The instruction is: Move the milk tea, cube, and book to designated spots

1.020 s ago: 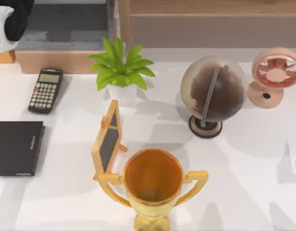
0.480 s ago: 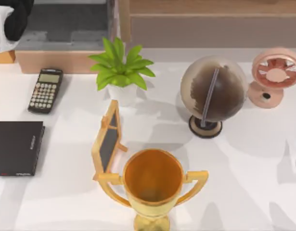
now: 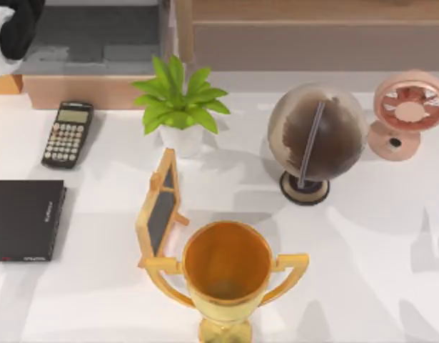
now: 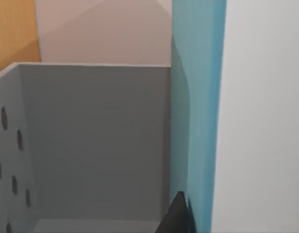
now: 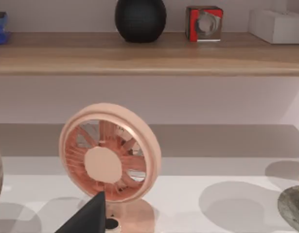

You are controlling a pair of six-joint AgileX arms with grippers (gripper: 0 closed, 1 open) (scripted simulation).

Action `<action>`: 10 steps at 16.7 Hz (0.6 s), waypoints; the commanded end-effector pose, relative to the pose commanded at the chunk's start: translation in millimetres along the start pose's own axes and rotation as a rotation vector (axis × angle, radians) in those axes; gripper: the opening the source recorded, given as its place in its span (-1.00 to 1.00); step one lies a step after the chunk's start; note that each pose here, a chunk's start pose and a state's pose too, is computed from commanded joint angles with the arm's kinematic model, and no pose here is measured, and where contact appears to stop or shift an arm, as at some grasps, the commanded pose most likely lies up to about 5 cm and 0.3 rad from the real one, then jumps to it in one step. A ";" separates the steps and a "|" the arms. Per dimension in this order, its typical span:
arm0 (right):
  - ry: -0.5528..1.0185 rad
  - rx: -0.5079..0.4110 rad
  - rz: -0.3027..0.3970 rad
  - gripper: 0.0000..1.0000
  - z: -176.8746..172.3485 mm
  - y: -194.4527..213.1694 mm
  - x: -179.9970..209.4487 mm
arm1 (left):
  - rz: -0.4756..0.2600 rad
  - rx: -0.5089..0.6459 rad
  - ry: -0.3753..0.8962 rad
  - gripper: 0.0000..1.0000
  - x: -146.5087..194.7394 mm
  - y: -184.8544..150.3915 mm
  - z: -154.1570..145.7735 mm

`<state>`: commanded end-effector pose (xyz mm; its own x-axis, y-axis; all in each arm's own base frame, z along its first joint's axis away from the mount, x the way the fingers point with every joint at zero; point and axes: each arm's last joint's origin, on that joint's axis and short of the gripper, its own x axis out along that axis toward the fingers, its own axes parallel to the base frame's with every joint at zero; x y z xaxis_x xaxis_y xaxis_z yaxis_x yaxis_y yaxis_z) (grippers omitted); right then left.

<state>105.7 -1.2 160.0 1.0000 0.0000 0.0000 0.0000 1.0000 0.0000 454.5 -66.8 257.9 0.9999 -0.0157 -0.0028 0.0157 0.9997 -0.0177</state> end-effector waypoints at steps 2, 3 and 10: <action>0.000 0.000 0.000 1.00 0.0 0.0 0.0 | -0.006 0.009 -0.008 -1.00 -2.0 0.3 2.4; 0.000 0.000 0.000 1.00 0.0 0.0 0.0 | -0.017 0.028 -0.024 -1.00 -5.9 1.0 6.9; 0.000 0.000 0.000 1.00 0.0 0.0 0.0 | -0.080 0.447 -0.175 -1.00 -73.5 33.2 37.1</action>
<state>105.7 -1.2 160.0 1.0000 0.0000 0.0000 0.0000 1.0000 0.0000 381.7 -31.8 294.5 0.9803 -0.1281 0.1502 0.0539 0.9056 0.4207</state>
